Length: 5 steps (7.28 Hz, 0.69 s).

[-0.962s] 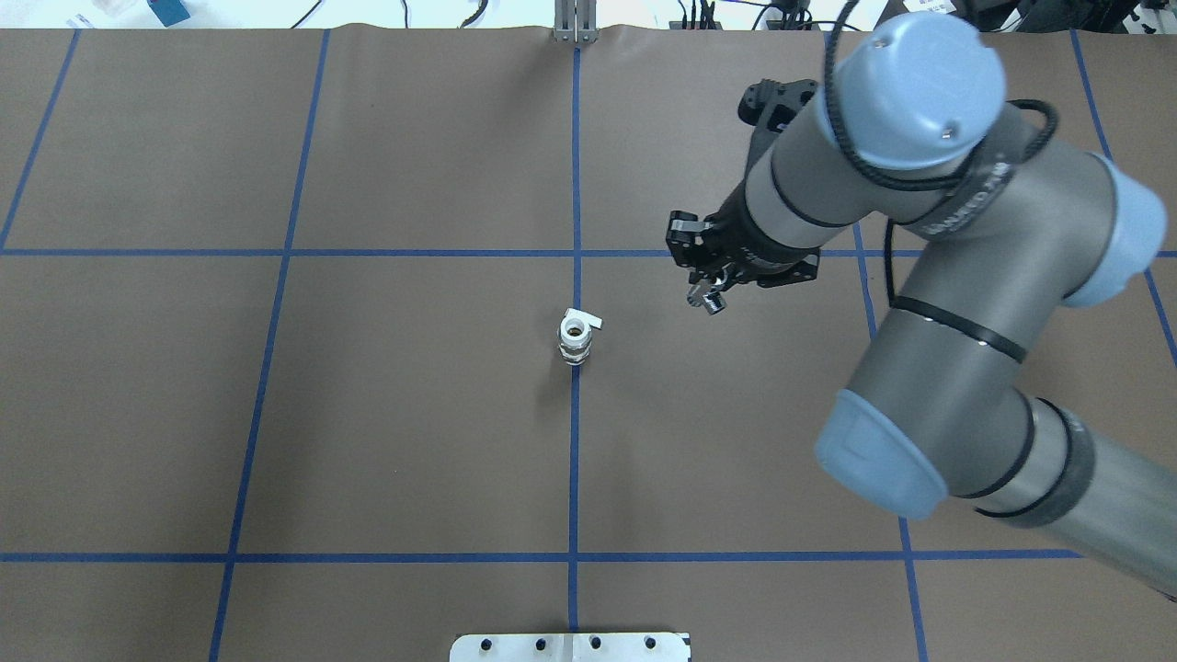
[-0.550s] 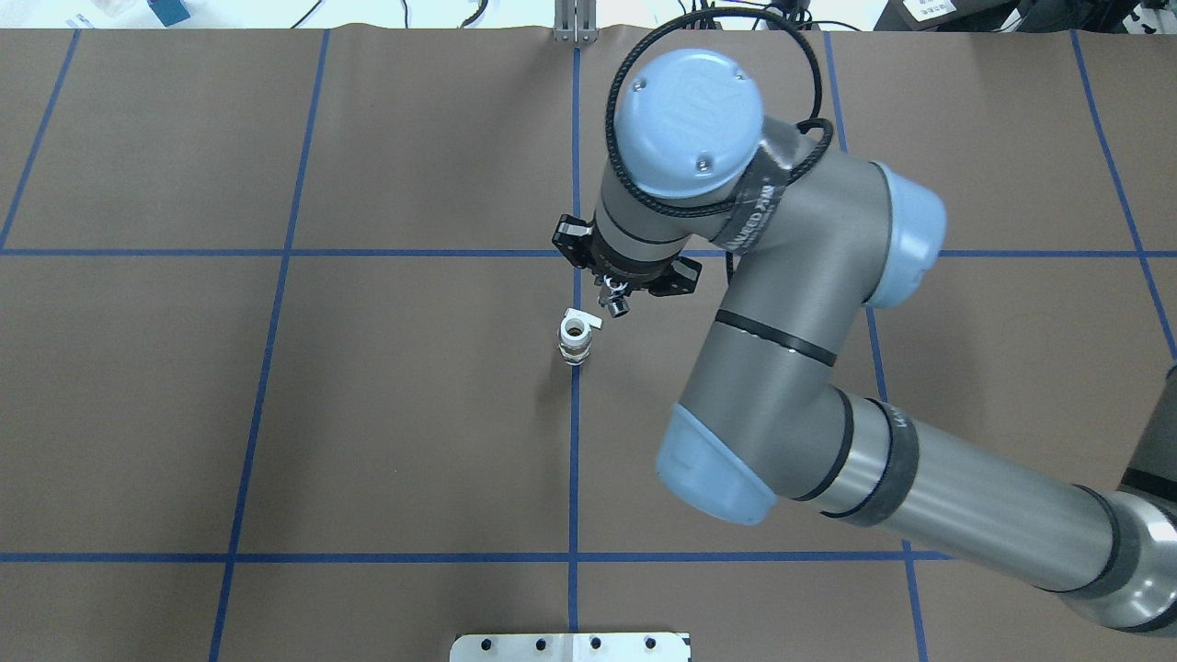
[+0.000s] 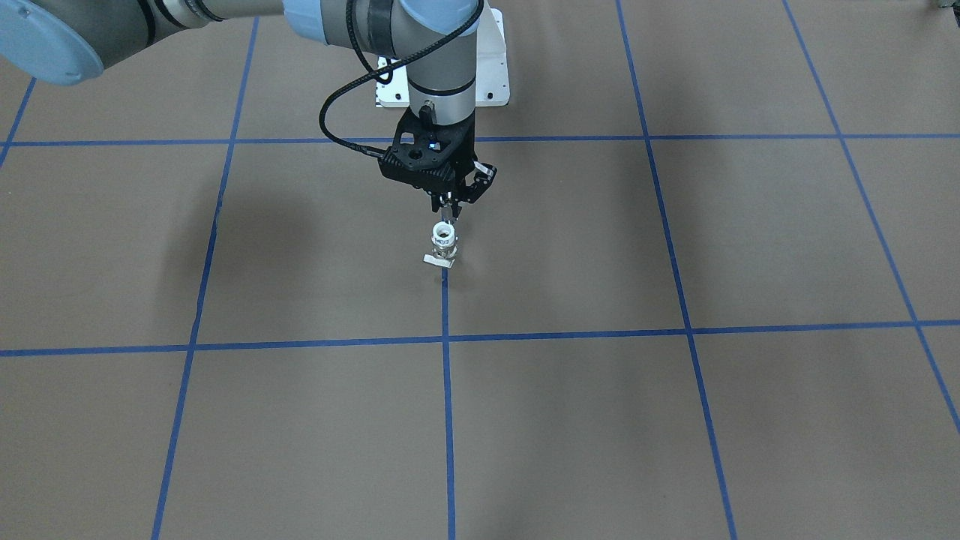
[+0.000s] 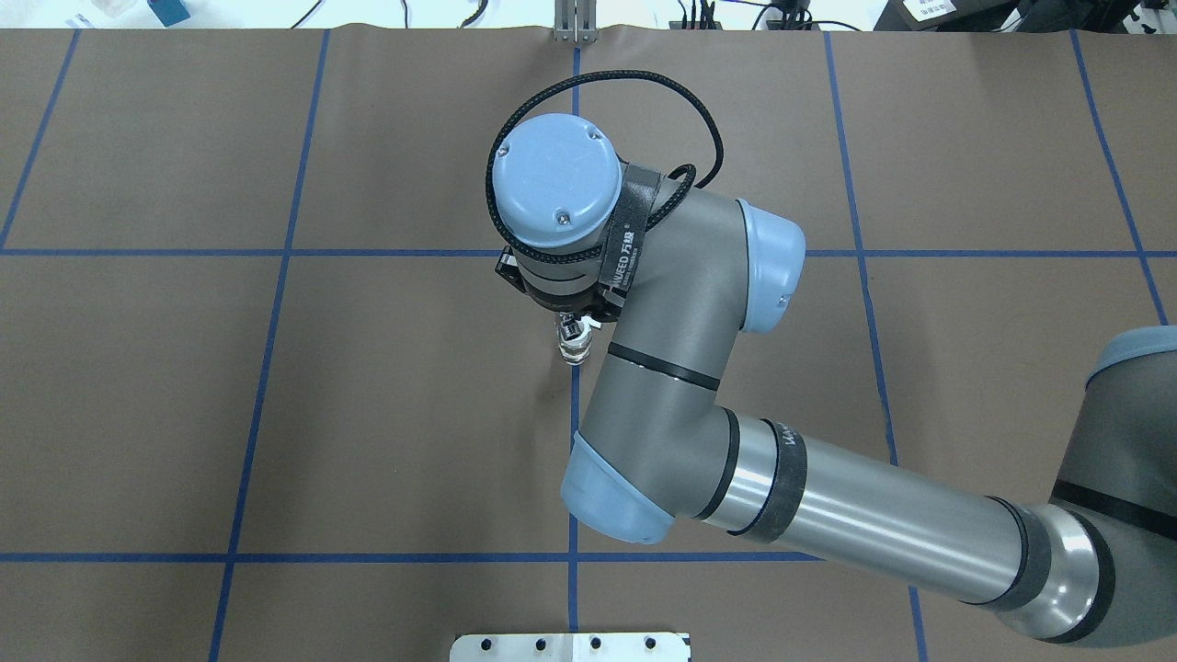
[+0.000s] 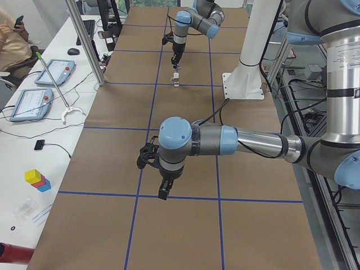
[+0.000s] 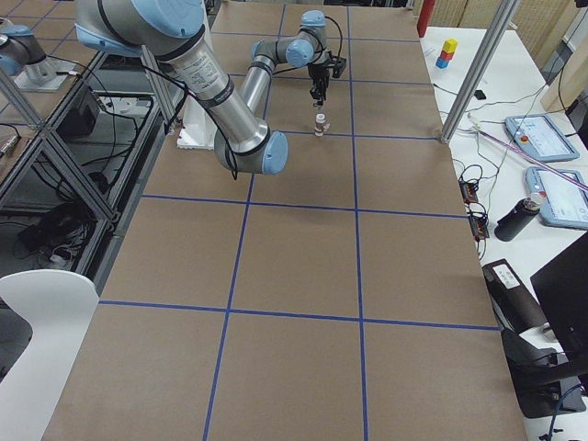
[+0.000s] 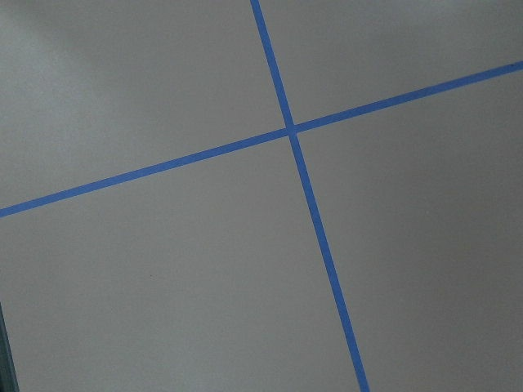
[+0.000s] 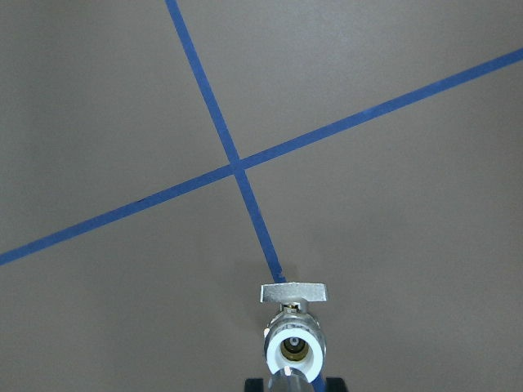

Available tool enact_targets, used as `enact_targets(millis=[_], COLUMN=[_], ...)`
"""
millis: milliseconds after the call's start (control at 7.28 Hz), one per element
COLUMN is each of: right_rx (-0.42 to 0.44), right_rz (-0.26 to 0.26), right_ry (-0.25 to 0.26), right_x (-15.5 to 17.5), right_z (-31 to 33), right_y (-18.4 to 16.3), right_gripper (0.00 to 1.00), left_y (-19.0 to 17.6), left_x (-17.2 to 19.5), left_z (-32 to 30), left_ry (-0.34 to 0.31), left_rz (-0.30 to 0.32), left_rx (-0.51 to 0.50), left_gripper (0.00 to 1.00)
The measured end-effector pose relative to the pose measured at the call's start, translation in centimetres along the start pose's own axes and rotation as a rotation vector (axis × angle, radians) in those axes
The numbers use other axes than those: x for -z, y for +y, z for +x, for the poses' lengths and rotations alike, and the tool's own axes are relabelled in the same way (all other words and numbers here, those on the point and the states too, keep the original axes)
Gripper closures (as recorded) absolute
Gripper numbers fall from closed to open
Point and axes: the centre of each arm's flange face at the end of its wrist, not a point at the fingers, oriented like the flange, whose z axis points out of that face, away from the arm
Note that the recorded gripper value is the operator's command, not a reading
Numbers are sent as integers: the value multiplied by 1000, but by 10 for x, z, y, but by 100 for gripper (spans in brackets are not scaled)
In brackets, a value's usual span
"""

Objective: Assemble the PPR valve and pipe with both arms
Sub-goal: 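Press the fitting down onto the valve's white end with the right gripper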

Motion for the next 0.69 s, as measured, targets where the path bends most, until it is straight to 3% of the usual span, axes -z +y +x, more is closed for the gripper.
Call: enact_targets(millis=[687], right_rx=[7], right_rz=[33], right_ry=[31], right_x=[-15], right_z=[3], right_y=[0], right_gripper=[100], left_y=[0], left_x=[0], left_z=[0], left_ry=[0], left_rz=[-1], left_rx=[0], left_gripper=[0])
